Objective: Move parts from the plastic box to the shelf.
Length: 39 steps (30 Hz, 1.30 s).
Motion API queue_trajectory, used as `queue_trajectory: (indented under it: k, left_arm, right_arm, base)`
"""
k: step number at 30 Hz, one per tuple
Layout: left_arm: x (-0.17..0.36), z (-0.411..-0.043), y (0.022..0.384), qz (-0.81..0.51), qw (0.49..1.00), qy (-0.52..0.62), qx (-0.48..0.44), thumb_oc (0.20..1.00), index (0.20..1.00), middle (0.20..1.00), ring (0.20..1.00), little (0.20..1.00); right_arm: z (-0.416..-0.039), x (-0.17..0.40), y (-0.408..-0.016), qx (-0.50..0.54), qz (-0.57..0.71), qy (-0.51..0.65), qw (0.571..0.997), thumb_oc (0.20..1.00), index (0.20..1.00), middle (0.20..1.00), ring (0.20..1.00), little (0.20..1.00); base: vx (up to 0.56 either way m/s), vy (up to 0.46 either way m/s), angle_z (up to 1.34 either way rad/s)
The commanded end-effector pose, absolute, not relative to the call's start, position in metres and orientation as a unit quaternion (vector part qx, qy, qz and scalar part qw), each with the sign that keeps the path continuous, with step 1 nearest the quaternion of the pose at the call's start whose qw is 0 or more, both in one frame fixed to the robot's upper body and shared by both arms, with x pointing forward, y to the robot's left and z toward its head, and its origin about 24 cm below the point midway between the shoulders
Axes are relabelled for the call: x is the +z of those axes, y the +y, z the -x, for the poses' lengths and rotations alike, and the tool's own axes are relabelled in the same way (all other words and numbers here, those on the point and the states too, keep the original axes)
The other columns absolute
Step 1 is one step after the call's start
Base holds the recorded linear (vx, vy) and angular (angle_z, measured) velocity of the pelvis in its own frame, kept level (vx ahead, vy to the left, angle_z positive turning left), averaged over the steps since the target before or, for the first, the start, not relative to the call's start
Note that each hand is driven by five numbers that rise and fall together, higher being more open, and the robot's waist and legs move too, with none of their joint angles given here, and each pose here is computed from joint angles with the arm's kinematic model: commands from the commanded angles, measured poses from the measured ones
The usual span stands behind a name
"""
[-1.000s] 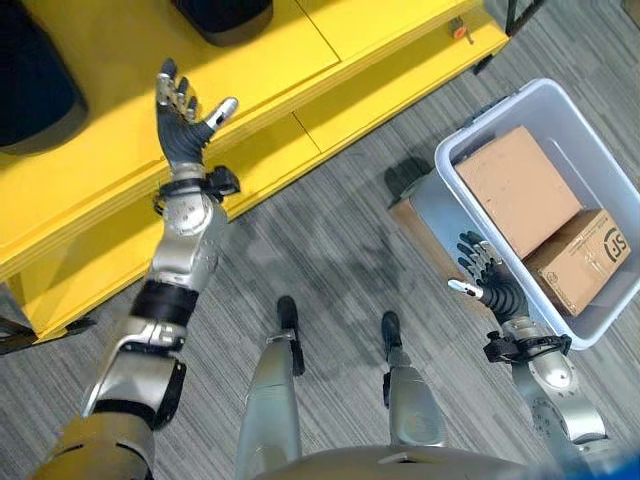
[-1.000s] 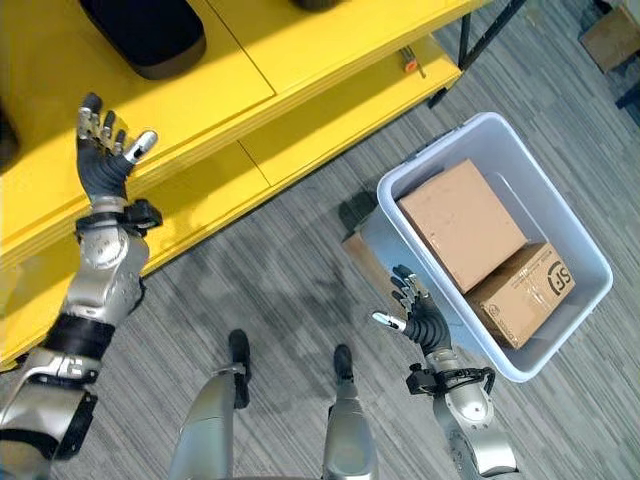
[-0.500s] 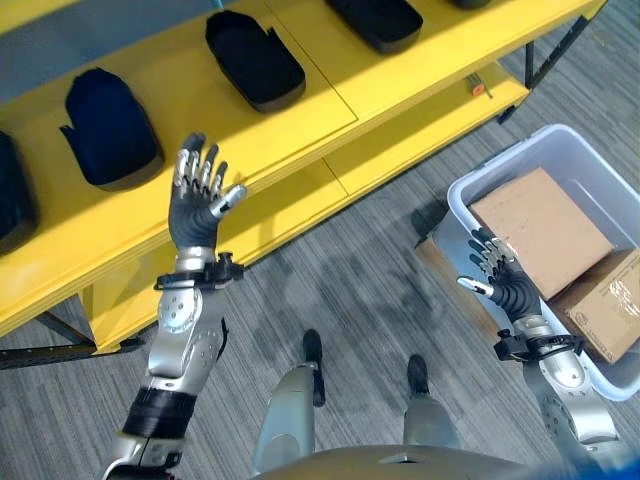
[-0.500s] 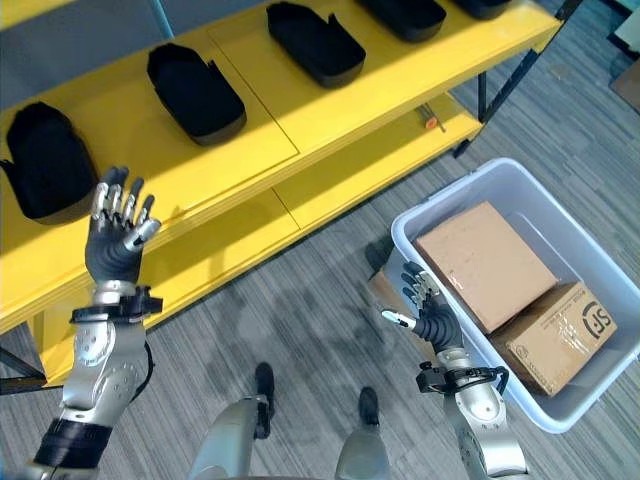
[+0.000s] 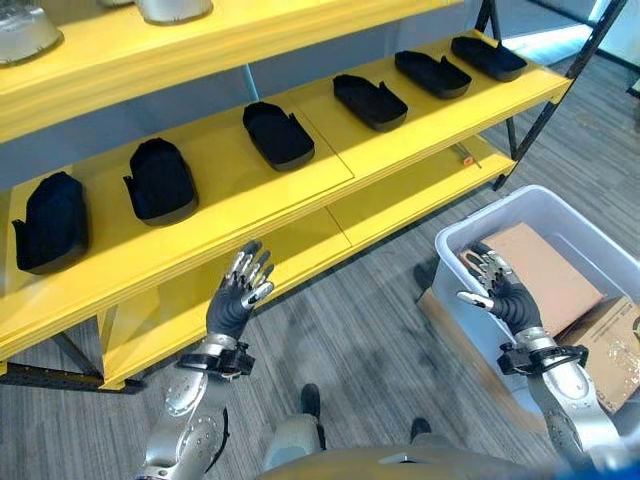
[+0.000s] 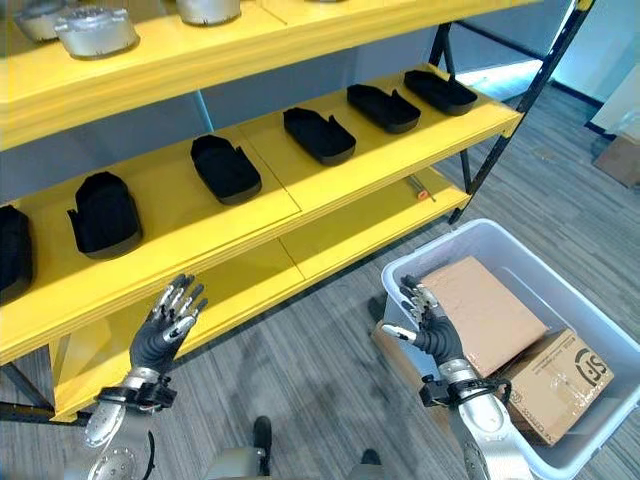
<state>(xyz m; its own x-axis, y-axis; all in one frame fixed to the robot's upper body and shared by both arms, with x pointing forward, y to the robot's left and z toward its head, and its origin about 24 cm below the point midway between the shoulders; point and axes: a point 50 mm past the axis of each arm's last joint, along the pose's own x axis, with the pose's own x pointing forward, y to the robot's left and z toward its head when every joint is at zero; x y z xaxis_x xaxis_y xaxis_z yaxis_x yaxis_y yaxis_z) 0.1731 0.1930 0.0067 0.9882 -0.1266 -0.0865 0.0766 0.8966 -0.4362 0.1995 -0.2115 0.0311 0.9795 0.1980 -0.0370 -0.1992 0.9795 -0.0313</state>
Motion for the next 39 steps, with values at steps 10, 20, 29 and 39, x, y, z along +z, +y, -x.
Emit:
queue_trajectory:
  k: [10, 20, 29, 39]
  left_arm:
    - [0.017, -0.181, 0.197, 0.211, 0.975, 0.026, -0.064, 1.000, 1.000, 1.000, 1.000, 1.000]
    - [0.016, -0.190, 0.194, 0.154, 0.983, 0.034, -0.090, 1.000, 1.000, 1.000, 1.000, 1.000]
    - [0.011, -0.191, 0.203, 0.134, 0.989, 0.042, -0.051, 1.000, 1.000, 1.000, 1.000, 1.000]
    - [0.005, -0.185, 0.207, 0.148, 0.987, 0.050, -0.027, 1.000, 1.000, 1.000, 1.000, 1.000]
  right_arm:
    - [-0.197, 0.051, -0.231, 0.067, 0.031, -0.029, 0.997, 1.000, 1.000, 1.000, 1.000, 1.000]
    - [-0.194, 0.028, -0.228, 0.043, -0.008, 0.018, 0.999, 1.000, 1.000, 1.000, 1.000, 1.000]
    - [-0.198, 0.014, -0.207, 0.063, -0.037, 0.045, 0.996, 1.000, 1.000, 1.000, 1.000, 1.000]
    - [-0.195, 0.013, -0.205, 0.072, -0.038, 0.049, 0.995, 1.000, 1.000, 1.000, 1.000, 1.000]
  base:
    - [-0.19, -0.011, 0.91]
    - [0.06, 0.260, 0.23]
    - [0.02, 0.081, -0.09]
    - [0.01, -0.009, -0.06]
